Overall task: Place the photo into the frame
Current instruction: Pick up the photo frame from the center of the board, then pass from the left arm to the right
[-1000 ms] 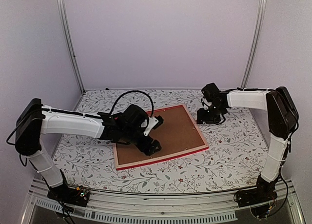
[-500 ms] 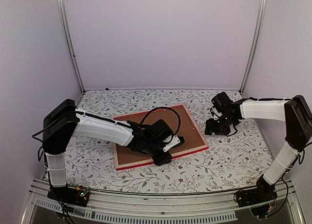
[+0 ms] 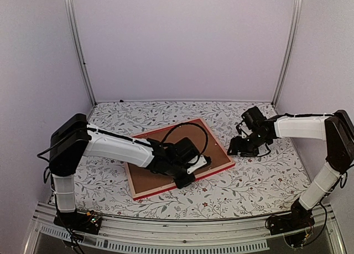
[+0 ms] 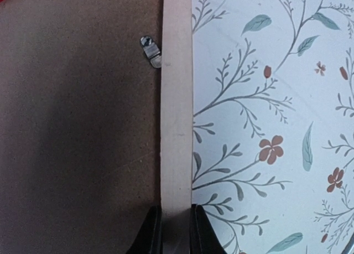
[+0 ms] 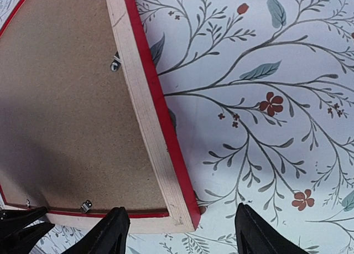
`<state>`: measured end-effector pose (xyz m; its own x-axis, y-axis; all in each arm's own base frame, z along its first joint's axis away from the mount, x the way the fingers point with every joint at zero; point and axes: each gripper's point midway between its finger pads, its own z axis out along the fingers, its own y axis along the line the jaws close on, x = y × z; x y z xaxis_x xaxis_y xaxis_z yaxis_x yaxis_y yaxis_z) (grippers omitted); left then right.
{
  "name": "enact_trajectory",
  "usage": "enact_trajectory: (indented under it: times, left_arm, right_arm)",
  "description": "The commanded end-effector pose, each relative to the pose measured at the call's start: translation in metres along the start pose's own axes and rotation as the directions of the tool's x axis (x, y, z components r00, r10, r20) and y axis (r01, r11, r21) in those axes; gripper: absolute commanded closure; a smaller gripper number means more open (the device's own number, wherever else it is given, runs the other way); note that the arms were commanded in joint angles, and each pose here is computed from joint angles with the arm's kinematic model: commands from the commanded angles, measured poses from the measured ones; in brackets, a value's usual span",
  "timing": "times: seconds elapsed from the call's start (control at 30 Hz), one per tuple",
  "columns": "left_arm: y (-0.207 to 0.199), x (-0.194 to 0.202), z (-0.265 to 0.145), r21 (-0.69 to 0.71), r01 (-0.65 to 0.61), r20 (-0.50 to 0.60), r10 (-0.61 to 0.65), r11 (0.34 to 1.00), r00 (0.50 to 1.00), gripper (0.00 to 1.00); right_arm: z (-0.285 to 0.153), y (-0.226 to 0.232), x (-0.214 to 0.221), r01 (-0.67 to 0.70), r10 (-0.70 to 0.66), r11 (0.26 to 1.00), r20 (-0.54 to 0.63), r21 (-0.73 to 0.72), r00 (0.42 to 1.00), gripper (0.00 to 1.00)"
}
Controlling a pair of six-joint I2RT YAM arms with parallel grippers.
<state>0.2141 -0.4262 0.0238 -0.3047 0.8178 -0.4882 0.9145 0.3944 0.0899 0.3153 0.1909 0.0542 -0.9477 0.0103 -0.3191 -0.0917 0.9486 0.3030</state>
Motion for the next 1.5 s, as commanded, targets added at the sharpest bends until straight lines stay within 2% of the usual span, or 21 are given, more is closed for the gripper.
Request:
enact_trajectory:
  times: [0.0, 0.3, 0.53, 0.63, 0.77, 0.97, 1.03, 1.2, 1.47]
  left_arm:
    - [0.002, -0.029, -0.034, -0.021, -0.027, 0.090, 0.029, 0.999, 0.996, 1.00]
    - [0.011, -0.056, -0.078, -0.045, -0.019, 0.242, 0.030, 0.999, 0.970, 1.00]
    - [0.014, -0.053, -0.076, -0.061, -0.010, 0.245, 0.024, 0.998, 0.969, 1.00]
    - [0.015, -0.048, -0.072, -0.071, 0.000, 0.239, 0.017, 0.997, 0.971, 1.00]
    - [0.015, -0.040, -0.065, -0.068, 0.015, 0.226, 0.001, 0.998, 0.974, 1.00]
    - [0.014, -0.028, -0.055, -0.071, 0.032, 0.194, -0.018, 0.997, 0.981, 0.99]
    - [0.016, -0.025, -0.054, -0.079, 0.040, 0.187, -0.024, 0.996, 0.982, 0.92]
    - [0.022, -0.022, -0.054, -0.134, 0.044, 0.176, -0.020, 0.990, 0.984, 0.63]
    - [0.029, -0.026, -0.060, -0.291, 0.003, 0.156, 0.044, 0.957, 0.987, 0.34]
  right_arm:
    - [-0.001, 0.021, -0.003, -0.007, 0.005, 0.995, -0.017, -0.103, 1.000, 0.29]
    - [0.007, 0.034, 0.001, -0.074, 0.052, 0.968, -0.096, -0.241, 0.994, 0.26]
    - [0.005, 0.048, 0.005, -0.135, 0.092, 0.910, -0.126, -0.392, 0.988, 0.28]
    - [0.005, 0.052, 0.009, -0.165, 0.112, 0.874, -0.141, -0.457, 0.984, 0.33]
    - [0.007, 0.053, 0.015, -0.215, 0.148, 0.836, -0.170, -0.506, 0.974, 0.45]
    - [0.003, 0.056, 0.012, -0.222, 0.158, 0.823, -0.164, -0.523, 0.974, 0.62]
    - [-0.002, 0.057, 0.008, -0.218, 0.159, 0.821, -0.155, -0.528, 0.975, 0.67]
    - [-0.013, 0.062, 0.003, -0.205, 0.156, 0.816, -0.136, -0.540, 0.978, 0.79]
    - [-0.035, 0.071, -0.010, -0.183, 0.149, 0.806, -0.105, -0.562, 0.983, 0.87]
